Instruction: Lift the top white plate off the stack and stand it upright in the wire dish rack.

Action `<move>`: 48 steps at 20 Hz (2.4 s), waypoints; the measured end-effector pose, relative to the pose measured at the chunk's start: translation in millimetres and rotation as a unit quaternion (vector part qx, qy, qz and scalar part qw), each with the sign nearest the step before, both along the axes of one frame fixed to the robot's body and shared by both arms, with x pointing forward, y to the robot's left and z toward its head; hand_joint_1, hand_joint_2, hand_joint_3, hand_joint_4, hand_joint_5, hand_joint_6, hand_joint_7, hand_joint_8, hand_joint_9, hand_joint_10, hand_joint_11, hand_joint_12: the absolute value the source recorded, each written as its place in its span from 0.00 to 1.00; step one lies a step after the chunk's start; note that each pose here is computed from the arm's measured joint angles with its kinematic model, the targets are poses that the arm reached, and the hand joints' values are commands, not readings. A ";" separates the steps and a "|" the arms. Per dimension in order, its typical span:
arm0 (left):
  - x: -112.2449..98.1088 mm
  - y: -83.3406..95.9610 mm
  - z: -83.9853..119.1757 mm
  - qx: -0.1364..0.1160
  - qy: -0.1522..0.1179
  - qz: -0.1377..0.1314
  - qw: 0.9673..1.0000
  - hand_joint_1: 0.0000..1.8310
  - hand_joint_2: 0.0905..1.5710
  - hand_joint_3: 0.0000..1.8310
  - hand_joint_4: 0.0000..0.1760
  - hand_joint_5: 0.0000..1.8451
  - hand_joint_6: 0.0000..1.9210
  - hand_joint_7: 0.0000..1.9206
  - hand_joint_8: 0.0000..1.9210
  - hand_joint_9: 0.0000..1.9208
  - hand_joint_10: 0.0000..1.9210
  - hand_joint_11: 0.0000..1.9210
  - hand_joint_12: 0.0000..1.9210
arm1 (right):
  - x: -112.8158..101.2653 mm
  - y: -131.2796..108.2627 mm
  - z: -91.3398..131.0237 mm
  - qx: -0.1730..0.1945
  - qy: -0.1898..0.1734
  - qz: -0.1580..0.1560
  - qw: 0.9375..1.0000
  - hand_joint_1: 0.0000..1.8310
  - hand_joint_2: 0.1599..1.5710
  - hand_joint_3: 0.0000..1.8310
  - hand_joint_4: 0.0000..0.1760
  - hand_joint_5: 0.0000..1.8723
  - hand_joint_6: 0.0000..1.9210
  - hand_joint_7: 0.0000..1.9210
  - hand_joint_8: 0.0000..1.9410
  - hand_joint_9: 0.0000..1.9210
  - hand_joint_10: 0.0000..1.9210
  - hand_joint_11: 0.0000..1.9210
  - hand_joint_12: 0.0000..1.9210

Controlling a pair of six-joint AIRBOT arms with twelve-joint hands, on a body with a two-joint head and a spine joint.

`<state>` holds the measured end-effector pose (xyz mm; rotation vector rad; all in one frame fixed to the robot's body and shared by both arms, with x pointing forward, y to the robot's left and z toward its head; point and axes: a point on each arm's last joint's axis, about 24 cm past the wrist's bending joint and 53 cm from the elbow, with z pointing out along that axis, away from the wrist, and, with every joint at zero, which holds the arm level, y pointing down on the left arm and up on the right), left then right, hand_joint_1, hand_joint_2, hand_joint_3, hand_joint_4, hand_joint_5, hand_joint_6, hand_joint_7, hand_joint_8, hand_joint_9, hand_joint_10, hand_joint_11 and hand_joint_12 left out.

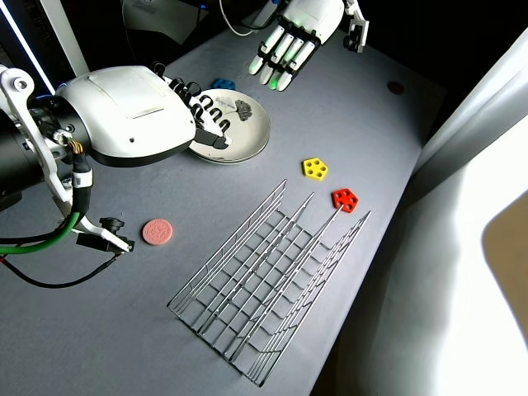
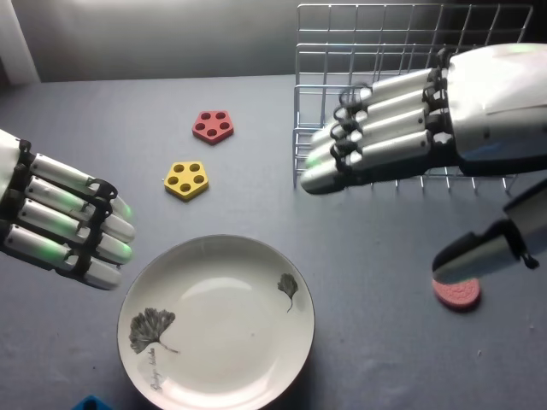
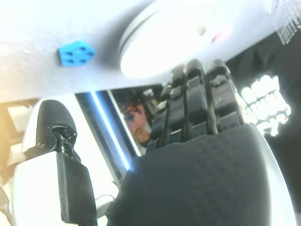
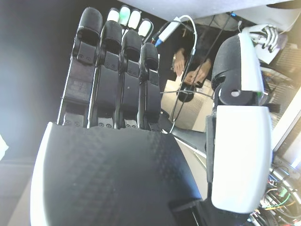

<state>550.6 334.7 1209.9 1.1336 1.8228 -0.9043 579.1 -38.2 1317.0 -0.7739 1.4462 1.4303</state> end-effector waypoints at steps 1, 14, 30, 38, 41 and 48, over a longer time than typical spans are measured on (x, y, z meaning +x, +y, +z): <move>0.4 0.2 -0.2 0.000 0.000 0.001 1.000 0.20 0.61 0.00 0.00 0.08 0.00 0.07 0.00 0.07 0.00 0.00 0.27 | 0.5 0.2 0.5 0.001 0.000 -0.001 1.000 0.21 0.68 0.00 0.00 0.09 0.00 0.10 0.00 0.11 0.00 0.02 0.25; -2.9 1.8 -14.2 0.027 0.012 -0.002 1.000 0.22 0.61 0.00 0.00 0.09 0.00 0.08 0.00 0.08 0.00 0.00 0.28 | -1.5 14.0 -8.6 -0.013 -0.030 0.001 0.999 0.24 0.66 0.00 0.00 0.10 0.00 0.10 0.00 0.10 0.00 0.01 0.26; -7.6 -26.5 -36.1 0.051 -0.002 -0.038 0.998 0.25 0.61 0.00 0.00 0.11 0.00 0.09 0.00 0.09 0.00 0.00 0.29 | 26.4 23.2 -10.3 -0.005 -0.030 -0.031 0.999 0.24 0.67 0.00 0.00 0.10 0.00 0.10 0.00 0.10 0.00 0.00 0.27; -0.5 -37.9 -36.4 0.037 -0.004 -0.027 0.999 0.25 0.62 0.00 0.00 0.10 0.00 0.09 0.00 0.09 0.00 0.00 0.30 | 26.9 28.5 -15.3 -0.016 -0.040 -0.029 0.999 0.22 0.68 0.00 0.00 0.09 0.00 0.10 0.00 0.10 0.00 0.00 0.27; -4.1 -42.0 -42.4 0.040 0.004 -0.033 0.999 0.27 0.61 0.00 0.00 0.11 0.00 0.10 0.00 0.10 0.00 0.00 0.30 | 26.7 30.8 -18.3 -0.019 -0.039 -0.028 0.999 0.23 0.68 0.00 0.00 0.08 0.00 0.08 0.00 0.09 0.00 0.00 0.26; -4.2 -37.0 -51.5 0.057 0.001 -0.033 0.998 0.27 0.61 0.00 0.00 0.10 0.00 0.10 0.00 0.10 0.00 0.00 0.29 | 27.6 35.1 -23.8 -0.026 -0.042 -0.029 0.998 0.21 0.68 0.00 0.00 0.08 0.00 0.09 0.00 0.09 0.00 0.00 0.26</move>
